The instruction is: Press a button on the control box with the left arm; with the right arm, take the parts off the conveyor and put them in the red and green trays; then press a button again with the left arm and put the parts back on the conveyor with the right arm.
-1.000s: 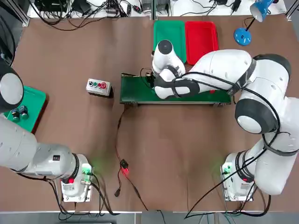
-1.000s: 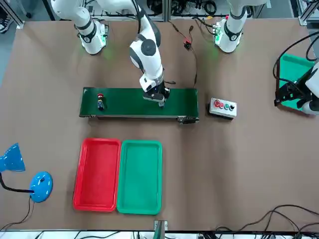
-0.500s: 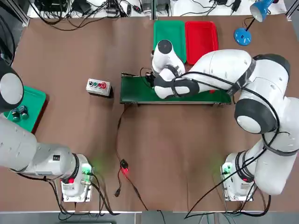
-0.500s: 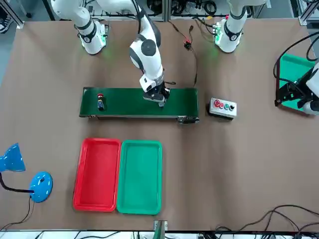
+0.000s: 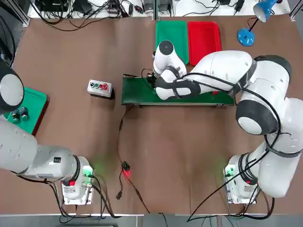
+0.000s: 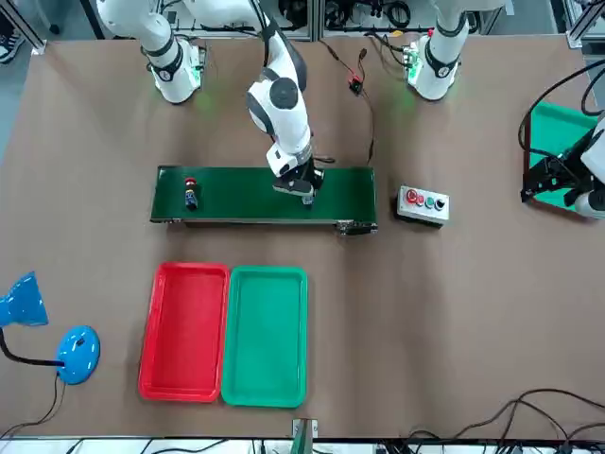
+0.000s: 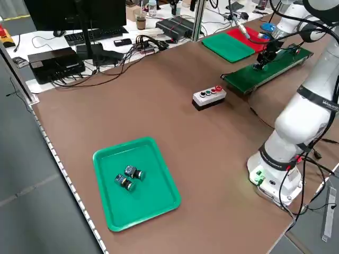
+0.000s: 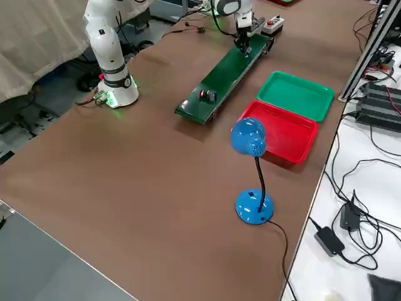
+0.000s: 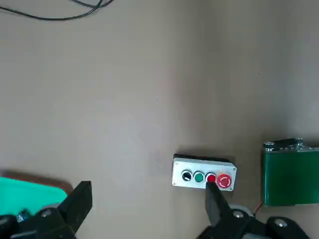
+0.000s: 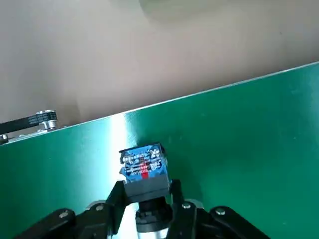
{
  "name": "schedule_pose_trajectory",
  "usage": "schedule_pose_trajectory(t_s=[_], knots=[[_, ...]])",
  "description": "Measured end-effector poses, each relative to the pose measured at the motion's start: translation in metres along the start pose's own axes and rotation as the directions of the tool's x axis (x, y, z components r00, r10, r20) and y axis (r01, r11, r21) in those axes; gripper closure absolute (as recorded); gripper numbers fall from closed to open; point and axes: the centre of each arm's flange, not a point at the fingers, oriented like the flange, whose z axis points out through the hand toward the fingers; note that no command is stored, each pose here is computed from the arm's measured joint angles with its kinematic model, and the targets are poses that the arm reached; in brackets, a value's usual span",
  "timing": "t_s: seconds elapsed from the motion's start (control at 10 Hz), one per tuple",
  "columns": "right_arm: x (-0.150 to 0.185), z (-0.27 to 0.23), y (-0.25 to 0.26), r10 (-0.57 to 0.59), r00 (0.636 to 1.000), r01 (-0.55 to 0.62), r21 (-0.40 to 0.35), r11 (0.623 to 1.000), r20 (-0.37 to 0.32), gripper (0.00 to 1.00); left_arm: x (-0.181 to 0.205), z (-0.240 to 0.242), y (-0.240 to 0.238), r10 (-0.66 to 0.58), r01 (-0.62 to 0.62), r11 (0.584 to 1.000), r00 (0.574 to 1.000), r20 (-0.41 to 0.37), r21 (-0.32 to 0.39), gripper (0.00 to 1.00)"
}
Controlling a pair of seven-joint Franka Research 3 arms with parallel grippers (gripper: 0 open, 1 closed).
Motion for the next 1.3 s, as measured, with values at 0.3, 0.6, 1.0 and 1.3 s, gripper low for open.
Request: schedule_pose_trajectory(t_s=[0.3, 0.6, 1.0, 1.3], knots=[[0.000, 0.000, 0.000, 0.000, 1.000, 0.000, 0.001, 1.000, -0.001, 0.50, -0.001, 0.000, -0.009, -0.014, 0.014, 1.000, 1.000, 0.001, 0.001, 0.00], [0.000, -0.001, -0.001, -0.002, 1.000, 0.002, 0.000, 1.000, -0.002, 0.44, 0.000, 0.001, -0.008, -0.013, 0.013, 1.000, 1.000, 0.001, 0.000, 0.00], [0.008, -0.002, 0.002, -0.037, 0.999, 0.037, -0.008, 0.999, -0.012, 0.00, 0.000, 0.001, -0.008, -0.013, 0.013, 1.000, 1.000, 0.002, 0.000, 0.00], [0.045, -0.014, 0.011, -0.074, 0.997, 0.074, -0.023, 0.997, -0.019, 0.00, 0.000, 0.002, -0.008, -0.012, 0.012, 1.000, 1.000, 0.004, 0.000, 0.00]])
